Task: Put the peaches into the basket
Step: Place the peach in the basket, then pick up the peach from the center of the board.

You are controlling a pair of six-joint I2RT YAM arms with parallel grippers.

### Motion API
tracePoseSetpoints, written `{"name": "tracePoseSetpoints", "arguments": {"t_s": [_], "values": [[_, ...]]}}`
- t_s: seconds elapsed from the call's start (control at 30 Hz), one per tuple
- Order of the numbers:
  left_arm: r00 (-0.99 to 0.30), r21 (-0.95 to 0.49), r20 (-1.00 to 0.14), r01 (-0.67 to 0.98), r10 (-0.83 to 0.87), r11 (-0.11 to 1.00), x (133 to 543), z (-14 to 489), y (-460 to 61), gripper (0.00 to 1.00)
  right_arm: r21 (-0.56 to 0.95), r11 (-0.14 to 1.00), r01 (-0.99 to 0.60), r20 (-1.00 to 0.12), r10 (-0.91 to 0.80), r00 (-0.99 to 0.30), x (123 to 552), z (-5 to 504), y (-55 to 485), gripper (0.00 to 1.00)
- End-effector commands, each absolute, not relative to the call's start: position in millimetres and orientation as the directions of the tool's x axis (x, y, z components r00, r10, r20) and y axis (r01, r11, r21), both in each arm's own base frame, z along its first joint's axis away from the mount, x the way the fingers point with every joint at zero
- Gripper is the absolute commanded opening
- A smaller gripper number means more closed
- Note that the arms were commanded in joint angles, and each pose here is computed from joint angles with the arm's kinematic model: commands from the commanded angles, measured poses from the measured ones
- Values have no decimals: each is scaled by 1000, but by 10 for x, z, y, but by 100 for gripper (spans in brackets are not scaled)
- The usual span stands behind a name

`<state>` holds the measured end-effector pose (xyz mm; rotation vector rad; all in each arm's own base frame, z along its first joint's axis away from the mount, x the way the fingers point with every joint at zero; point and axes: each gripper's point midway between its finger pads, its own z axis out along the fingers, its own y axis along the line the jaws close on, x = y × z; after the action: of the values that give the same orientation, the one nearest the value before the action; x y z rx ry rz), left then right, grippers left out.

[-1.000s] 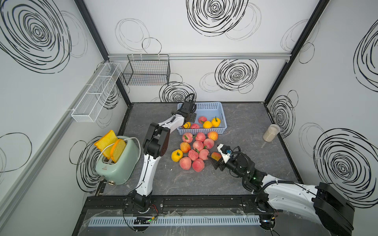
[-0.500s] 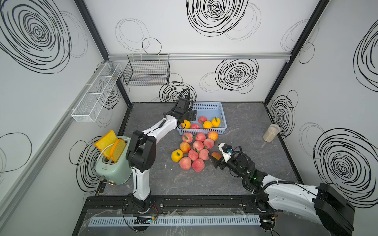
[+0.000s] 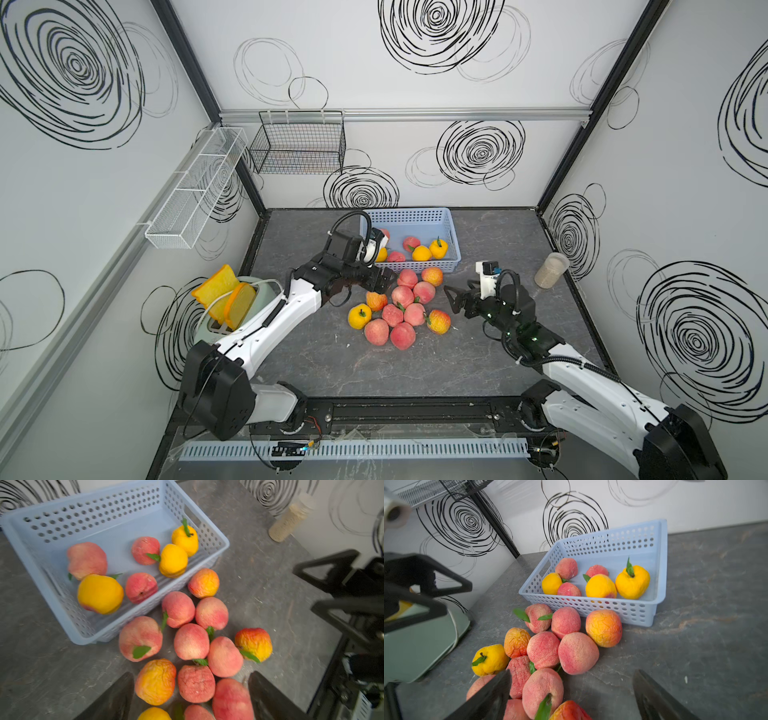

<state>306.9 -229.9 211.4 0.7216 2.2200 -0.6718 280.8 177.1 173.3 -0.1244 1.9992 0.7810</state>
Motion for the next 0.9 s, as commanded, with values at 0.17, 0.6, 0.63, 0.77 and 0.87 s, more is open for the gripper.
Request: {"name": "tracePoseSetpoints", "arguments": {"t_s": [0.17,0.6,0.63,0.77,0.87], "values": [[-463,-231,-814,812,351,536,2643,2392,-2550,95,702,698,-143,-388,205,-899,2403,1042,1904,95],[-497,-248,-797,788,344,564,2691,2364,-2542,96,705,709,-38,-251,199,-947,2454,704,1988,94],[-499,-249,-796,787,344,564,2691,2358,-2541,96,707,706,-33,-244,200,-949,2446,687,1993,93],[-501,-249,-794,785,344,567,2698,2355,-2540,96,714,700,-11,-206,194,-959,2395,588,2011,92],[-504,-250,-793,783,343,570,2703,2349,-2539,96,724,690,-3,-195,200,-960,2382,557,2024,92]]}}
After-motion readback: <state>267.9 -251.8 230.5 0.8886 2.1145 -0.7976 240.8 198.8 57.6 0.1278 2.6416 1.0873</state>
